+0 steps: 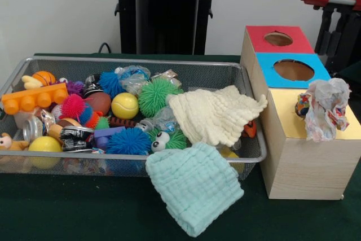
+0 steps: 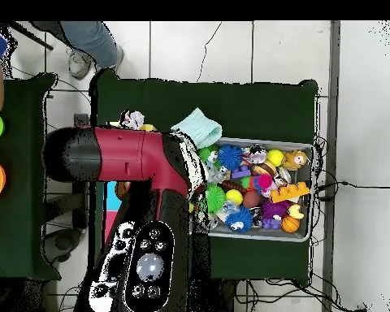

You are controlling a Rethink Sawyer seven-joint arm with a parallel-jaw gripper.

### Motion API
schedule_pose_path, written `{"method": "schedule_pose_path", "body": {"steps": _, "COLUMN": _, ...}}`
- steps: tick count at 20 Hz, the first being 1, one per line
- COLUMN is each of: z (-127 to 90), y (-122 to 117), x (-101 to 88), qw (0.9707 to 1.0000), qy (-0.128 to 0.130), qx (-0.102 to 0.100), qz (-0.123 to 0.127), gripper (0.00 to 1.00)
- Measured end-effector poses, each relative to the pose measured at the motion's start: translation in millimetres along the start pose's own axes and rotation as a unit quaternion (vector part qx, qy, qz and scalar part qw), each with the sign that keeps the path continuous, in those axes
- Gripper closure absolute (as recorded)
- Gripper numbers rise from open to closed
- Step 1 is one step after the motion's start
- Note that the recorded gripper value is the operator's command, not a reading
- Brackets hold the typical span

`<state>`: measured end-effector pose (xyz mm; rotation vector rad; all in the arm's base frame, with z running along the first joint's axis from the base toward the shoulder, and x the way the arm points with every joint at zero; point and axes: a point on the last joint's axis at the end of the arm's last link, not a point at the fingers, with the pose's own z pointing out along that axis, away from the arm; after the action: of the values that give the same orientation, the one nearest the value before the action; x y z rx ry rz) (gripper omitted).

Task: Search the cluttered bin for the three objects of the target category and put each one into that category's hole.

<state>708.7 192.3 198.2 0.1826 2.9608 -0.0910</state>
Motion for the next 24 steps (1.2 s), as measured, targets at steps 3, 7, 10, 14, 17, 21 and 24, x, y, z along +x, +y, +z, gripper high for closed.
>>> {"method": "schedule_pose_path", "body": {"steps": 3, "z": 3.3, "y": 0.1, "x": -0.2, "qw": 1.0, "qy": -0.003, "qx": 0.001, "qz": -0.001, "gripper": 1.0}}
{"method": "schedule_pose_path", "body": {"steps": 7, "z": 13.1, "y": 0.2, "x": 0.0, "qw": 0.9999, "qy": -0.01, "qx": 0.002, "qz": -0.003, "gripper": 1.0}}
{"method": "schedule_pose_path", "body": {"steps": 10, "z": 19.7, "y": 0.2, "x": -0.6, "qw": 0.9999, "qy": -0.016, "qx": 0.003, "qz": -0.003, "gripper": 1.0}}
{"method": "schedule_pose_path", "body": {"steps": 14, "z": 32.0, "y": 0.4, "x": -1.5, "qw": 0.9995, "qy": -0.03, "qx": 0.005, "qz": -0.005, "gripper": 1.0}}
{"method": "schedule_pose_path", "body": {"steps": 17, "z": 39.0, "y": 0.5, "x": -1.7, "qw": 0.9993, "qy": -0.037, "qx": 0.006, "qz": -0.006, "gripper": 1.0}}
{"method": "schedule_pose_path", "body": {"steps": 21, "z": 45.1, "y": 0.5, "x": -1.8, "qw": 0.999, "qy": -0.043, "qx": 0.006, "qz": -0.007, "gripper": 1.0}}
{"method": "schedule_pose_path", "body": {"steps": 24, "z": 49.5, "y": 0.6, "x": -2.2, "qw": 0.9988, "qy": -0.048, "qx": 0.006, "qz": -0.008, "gripper": 1.0}}
